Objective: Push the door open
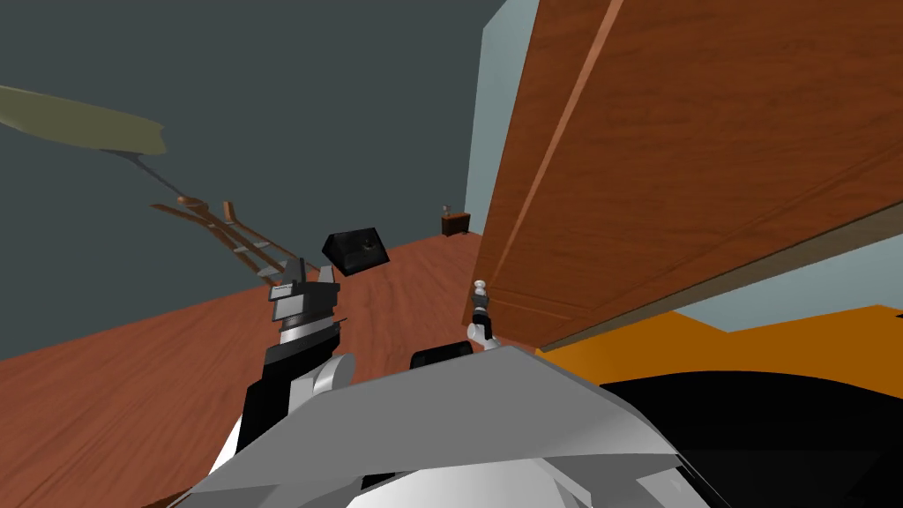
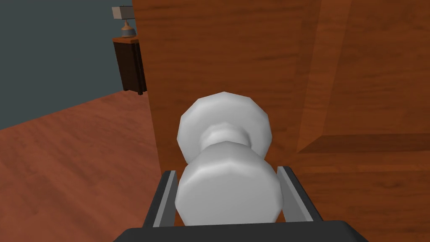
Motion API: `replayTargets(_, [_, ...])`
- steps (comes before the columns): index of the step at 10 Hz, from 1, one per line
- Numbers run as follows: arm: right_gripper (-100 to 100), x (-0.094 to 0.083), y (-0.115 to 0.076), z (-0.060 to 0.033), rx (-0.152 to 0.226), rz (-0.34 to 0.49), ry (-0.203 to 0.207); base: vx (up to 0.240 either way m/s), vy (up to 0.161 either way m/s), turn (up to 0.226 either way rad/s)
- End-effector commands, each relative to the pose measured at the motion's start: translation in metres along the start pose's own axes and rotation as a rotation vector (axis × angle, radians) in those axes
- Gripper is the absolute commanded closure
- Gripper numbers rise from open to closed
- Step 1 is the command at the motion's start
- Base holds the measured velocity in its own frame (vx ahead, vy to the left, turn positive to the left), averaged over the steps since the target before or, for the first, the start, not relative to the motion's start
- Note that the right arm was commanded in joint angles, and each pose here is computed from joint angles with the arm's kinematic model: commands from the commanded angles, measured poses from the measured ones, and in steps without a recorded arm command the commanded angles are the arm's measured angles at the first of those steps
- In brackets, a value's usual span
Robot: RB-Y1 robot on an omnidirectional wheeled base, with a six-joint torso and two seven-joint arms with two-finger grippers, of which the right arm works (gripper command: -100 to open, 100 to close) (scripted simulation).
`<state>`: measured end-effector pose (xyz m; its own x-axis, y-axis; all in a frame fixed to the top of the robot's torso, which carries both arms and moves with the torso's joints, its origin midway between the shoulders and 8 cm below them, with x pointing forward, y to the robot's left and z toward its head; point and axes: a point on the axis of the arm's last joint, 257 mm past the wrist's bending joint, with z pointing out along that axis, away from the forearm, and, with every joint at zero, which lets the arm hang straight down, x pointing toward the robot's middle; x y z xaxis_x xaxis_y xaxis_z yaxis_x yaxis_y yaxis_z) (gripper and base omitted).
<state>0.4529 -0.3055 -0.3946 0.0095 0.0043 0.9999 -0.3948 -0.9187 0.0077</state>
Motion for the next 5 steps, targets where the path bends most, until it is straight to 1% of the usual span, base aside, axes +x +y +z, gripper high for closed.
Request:
replayTargets(1, [100, 0.0, 0.0, 0.0, 0.0, 0.0, 0.0, 0.098, 0.018, -0.026])
replayTargets(2, [100, 0.002, 0.014, 0.0046, -0.027, -0.005, 0.007, 0.14, 0.009, -0.041])
replayTargets(4, [100, 0.003, 0.027, 0.0076, -0.057, -0.007, 0.009, 0.226, 0.032, -0.057])
replayTargets(5, [100, 0.003, 0.038, 0.0097, -0.082, -0.007, 0.01, 0.217, -0.022, -0.064])
